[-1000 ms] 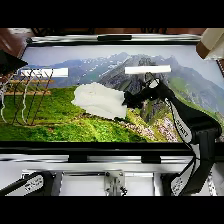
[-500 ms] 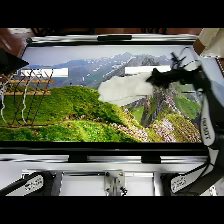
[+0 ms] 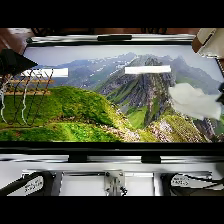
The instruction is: Fold the shirts.
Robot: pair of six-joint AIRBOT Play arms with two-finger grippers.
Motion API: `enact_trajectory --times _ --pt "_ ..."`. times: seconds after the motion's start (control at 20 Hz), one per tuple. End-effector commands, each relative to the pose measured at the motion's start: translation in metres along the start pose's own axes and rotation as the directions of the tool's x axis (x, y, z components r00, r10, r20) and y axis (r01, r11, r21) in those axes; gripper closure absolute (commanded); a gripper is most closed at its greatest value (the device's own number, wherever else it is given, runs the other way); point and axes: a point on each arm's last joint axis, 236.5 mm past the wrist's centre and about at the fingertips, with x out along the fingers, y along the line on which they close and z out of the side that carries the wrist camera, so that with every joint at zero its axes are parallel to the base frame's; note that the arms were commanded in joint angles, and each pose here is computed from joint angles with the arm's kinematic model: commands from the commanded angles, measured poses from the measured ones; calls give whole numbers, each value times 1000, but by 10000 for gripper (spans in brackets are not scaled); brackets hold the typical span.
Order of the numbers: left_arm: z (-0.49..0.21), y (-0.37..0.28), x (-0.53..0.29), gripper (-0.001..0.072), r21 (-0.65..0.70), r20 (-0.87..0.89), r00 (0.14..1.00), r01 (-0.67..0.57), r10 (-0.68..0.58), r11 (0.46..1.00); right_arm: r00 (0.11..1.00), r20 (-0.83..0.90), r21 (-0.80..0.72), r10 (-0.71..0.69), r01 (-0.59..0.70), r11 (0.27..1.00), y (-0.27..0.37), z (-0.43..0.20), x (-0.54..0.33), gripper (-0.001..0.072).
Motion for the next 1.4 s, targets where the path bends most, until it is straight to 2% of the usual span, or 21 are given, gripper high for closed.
enact_trajectory --times 0.0,0.15,0.3,0.45,0.7,0.75,0.8,0.85,0.9,1.05,1.15,1.2,1.25,1.35 --pt "-1 -2 1 677 8 -6 1000 4 -4 1000 978 -175 152 -113 140 978 -67 -61 4 660" --pt "-1 -3 1 677 9 -6 1000 5 -5 1000 941 -321 176 -109 173 969 -74 -129 41 660" --pt "-1 -2 1 677 13 -6 1000 4 -4 1000 922 -363 167 -130 202 965 -82 -170 69 660" --pt "-1 -2 1 677 13 -6 1000 4 -4 1000 915 -364 146 -177 243 959 -95 -186 82 660" --pt "-1 -3 1 677 12 -6 1000 4 -4 1000 917 -326 134 -231 286 949 -108 -178 85 658" --pt "-1 -3 1 677 12 -6 1000 4 -4 1000 914 -321 126 -249 302 945 -112 -177 84 619" --pt "-1 -3 1 677 12 -6 1000 5 -5 1000 906 -321 113 -275 325 939 -118 -177 82 449" --pt "-1 -3 1 677 12 -6 1000 5 -5 1000 896 -331 89 -298 344 935 -123 -179 79 234" --pt "-1 -2 2 677 12 -6 1000 4 -4 1000 880 -349 46 -323 360 932 -129 -182 73 207" --pt "-4 -5 8 679 12 -23 1000 14 -14 1000 843 -358 -81 -401 400 913 -141 -169 28 207" --pt "-12 -1 22 680 31 -69 998 -9 11 999 924 -170 -26 -341 342 939 -109 -115 -1 207" --pt "-22 11 32 680 63 -118 990 -74 81 995 950 -47 -55 -308 306 950 -82 -84 -18 208" --pt "-34 30 42 681 95 -170 968 -171 186 981 958 108 -93 -264 274 957 -46 -48 -41 208" --pt "-54 68 58 681 212 -249 868 -385 430 898 921 380 -212 -88 179 961 54 0 -82 208"
